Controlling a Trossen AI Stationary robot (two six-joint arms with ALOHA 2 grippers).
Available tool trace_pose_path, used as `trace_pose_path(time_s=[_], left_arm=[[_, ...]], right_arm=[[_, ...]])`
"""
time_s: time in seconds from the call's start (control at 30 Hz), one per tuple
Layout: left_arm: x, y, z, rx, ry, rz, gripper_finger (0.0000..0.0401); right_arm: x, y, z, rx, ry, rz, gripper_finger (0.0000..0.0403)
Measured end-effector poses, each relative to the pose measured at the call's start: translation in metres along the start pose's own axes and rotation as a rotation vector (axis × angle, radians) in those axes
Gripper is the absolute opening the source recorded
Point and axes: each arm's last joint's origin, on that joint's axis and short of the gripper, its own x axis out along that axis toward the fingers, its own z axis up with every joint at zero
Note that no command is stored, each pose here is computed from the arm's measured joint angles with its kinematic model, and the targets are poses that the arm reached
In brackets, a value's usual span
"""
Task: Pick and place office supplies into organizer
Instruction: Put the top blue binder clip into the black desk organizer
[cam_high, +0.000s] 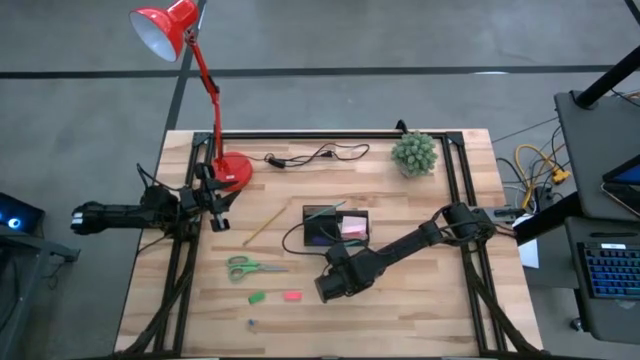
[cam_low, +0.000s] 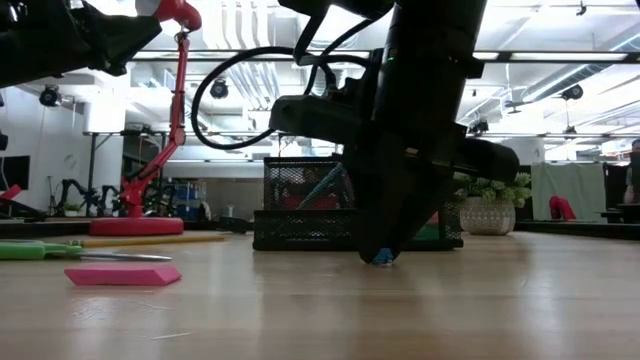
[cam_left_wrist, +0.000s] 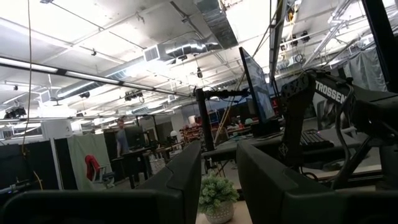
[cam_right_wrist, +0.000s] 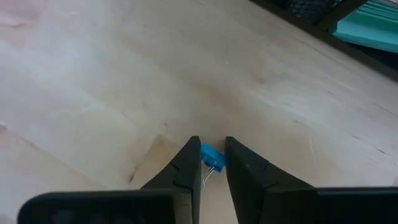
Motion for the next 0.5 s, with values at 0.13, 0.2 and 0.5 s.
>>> trace_pose_path(time_s=[0.13,0.2,0.5], left_arm=[[0.0,0.0,0.0,0.0,0.0,0.0,0.0089],[0.0,0.0,0.0,0.0,0.0,0.0,0.0089],[0.0,0.0,0.0,0.0,0.0,0.0,0.0089]], right_arm=[[-0.001,0.0,0.0,-0.002,-0.003,0.002,0.0052],[-0.001,0.0,0.0,-0.002,-0.003,0.002,0.0052],[-0.012,0.009,0.007,-0.05,-0.051,0.039,0.0052]])
